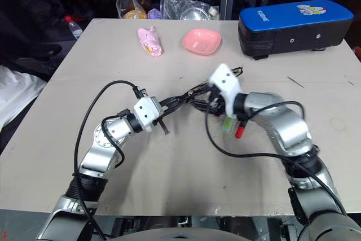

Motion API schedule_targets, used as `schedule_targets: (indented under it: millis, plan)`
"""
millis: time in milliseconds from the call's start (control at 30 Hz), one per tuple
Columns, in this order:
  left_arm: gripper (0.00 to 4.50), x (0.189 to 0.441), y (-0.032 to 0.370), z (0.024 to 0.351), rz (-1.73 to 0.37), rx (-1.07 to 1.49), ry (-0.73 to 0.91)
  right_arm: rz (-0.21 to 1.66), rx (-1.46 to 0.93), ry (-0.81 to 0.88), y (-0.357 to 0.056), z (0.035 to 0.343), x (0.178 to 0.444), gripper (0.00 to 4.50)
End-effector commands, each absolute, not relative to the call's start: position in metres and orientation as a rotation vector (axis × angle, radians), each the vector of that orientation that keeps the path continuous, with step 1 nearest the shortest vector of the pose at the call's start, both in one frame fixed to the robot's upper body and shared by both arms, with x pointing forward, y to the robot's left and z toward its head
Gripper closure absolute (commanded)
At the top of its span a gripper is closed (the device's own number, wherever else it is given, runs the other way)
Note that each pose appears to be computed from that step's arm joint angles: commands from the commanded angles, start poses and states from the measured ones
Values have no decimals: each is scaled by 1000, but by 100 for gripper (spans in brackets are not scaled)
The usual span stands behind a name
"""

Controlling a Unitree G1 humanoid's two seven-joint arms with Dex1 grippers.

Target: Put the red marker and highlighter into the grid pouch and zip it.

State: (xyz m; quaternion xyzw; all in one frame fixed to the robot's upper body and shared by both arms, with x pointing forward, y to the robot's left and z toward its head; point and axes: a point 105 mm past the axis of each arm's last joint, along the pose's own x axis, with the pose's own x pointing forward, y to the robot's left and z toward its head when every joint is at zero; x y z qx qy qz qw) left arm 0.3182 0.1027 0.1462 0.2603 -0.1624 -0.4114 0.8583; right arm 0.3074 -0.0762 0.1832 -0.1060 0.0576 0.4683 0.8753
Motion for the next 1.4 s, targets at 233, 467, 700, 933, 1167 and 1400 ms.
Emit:
schedule_targets:
  millis: [233,467,700,933,1167,1400]
  plan:
    - [450,319,101,168,-820,520,-400,465,-158,142,-146,150,289,215]
    - [450,322,102,174,-798,507,-395,216,-44,257,-161,107,275,215]
    - [450,323,98,176,-808,511,-398,158,128,279,-149,103,282,215]
    - [450,323,99,176,-798,514,-396,142,147,242,-149,116,289,215]
    - [450,322,97,173,-800,509,-394,193,145,280,-137,110,292,215]
    - [450,323,96,172,-798,513,-397,104,65,397,-148,86,294,215]
